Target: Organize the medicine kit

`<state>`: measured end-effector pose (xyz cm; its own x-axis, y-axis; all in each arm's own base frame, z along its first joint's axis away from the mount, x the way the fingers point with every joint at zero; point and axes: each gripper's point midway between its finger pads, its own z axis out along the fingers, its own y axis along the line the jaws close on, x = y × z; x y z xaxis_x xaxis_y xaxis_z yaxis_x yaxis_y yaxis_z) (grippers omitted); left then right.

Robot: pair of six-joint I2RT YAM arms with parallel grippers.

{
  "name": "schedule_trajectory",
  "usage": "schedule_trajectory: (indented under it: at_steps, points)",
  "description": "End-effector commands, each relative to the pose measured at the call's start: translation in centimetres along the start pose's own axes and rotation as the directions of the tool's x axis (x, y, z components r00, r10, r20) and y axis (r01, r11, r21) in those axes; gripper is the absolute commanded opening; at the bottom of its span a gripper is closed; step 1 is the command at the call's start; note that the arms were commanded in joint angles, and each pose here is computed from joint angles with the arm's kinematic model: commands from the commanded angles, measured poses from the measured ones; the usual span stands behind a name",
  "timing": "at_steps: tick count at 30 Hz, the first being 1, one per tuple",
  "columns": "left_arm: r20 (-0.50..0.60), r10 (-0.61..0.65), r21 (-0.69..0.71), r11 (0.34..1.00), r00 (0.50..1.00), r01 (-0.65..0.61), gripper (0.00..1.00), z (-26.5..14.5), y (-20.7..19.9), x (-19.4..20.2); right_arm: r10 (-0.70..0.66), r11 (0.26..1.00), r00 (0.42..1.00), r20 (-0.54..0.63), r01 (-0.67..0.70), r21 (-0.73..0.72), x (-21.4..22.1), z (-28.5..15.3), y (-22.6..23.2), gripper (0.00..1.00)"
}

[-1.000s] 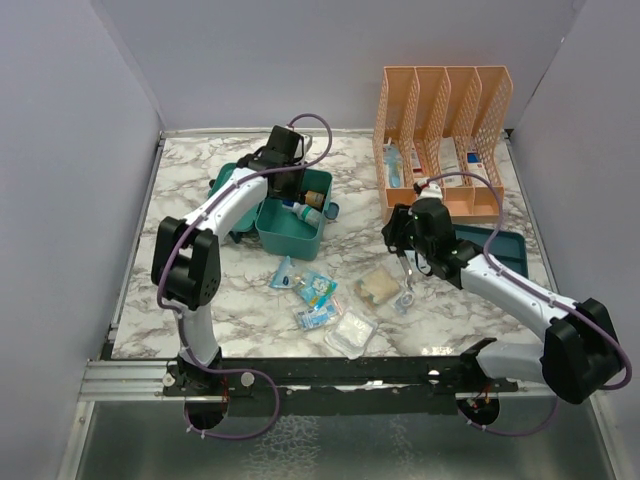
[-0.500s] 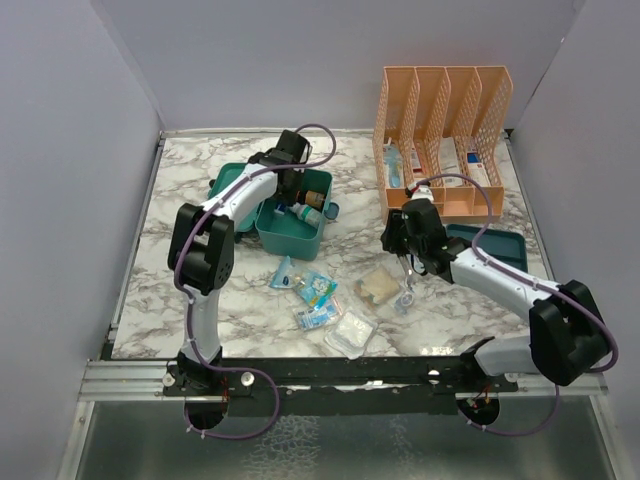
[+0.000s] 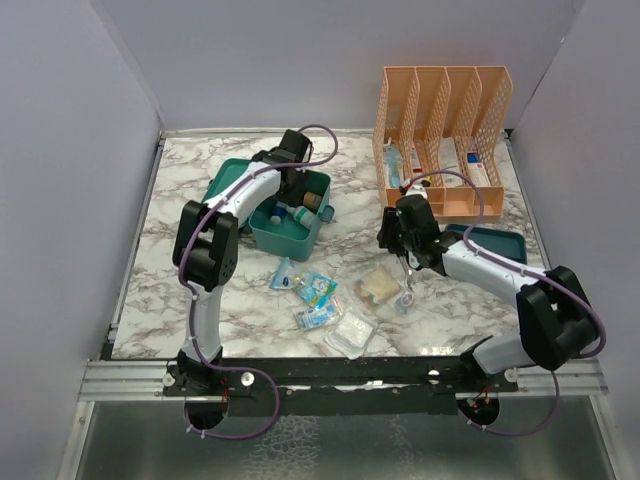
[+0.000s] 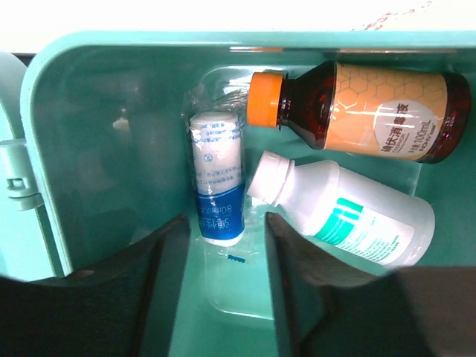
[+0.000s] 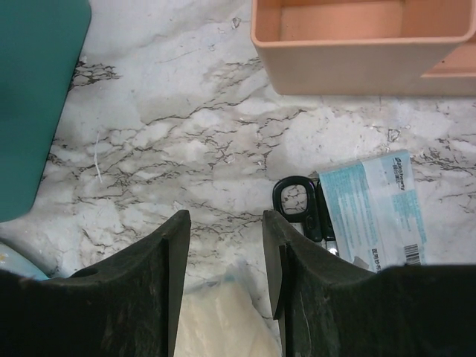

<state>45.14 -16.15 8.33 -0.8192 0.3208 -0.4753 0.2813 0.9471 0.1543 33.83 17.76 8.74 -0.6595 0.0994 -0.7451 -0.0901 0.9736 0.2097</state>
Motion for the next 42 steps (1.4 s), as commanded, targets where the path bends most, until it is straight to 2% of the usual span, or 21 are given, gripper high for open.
schedule_trajectory:
  at_steps: [1,4,11,19,25,42]
  points:
    - [0.011,-0.013,-0.049,0.999,1.000,0.014,0.40,-0.3,1.2,-0.6,0.000,0.999,1.000,0.012,0.000,-0.032,-1.0,0.4,1.2,0.44]
    - [0.009,-0.016,-0.050,0.999,1.000,0.016,0.33,-0.3,1.1,-0.5,-0.005,0.999,1.000,0.000,0.005,-0.032,-0.8,0.7,1.2,0.43]
    - [0.034,-0.013,0.038,0.999,0.999,0.011,0.35,-2.4,0.0,-0.1,0.008,0.999,1.000,-0.011,-0.009,-0.033,-0.4,0.7,1.2,0.43]
    - [0.083,-0.009,0.197,0.980,0.996,-0.008,0.38,-2.6,-3.4,1.3,0.008,0.999,1.000,-0.025,-0.009,-0.033,0.2,0.5,1.0,0.43]
    - [0.110,-0.027,0.292,0.956,0.994,-0.006,0.27,-1.5,-5.8,1.8,0.005,1.000,1.000,-0.024,-0.006,-0.029,0.2,0.3,0.9,0.42]
    - [0.113,-0.150,0.363,0.926,0.982,0.099,0.23,0.6,-8.2,-0.1,0.000,1.000,1.000,-0.012,0.000,-0.005,0.0,0.0,0.3,0.42]
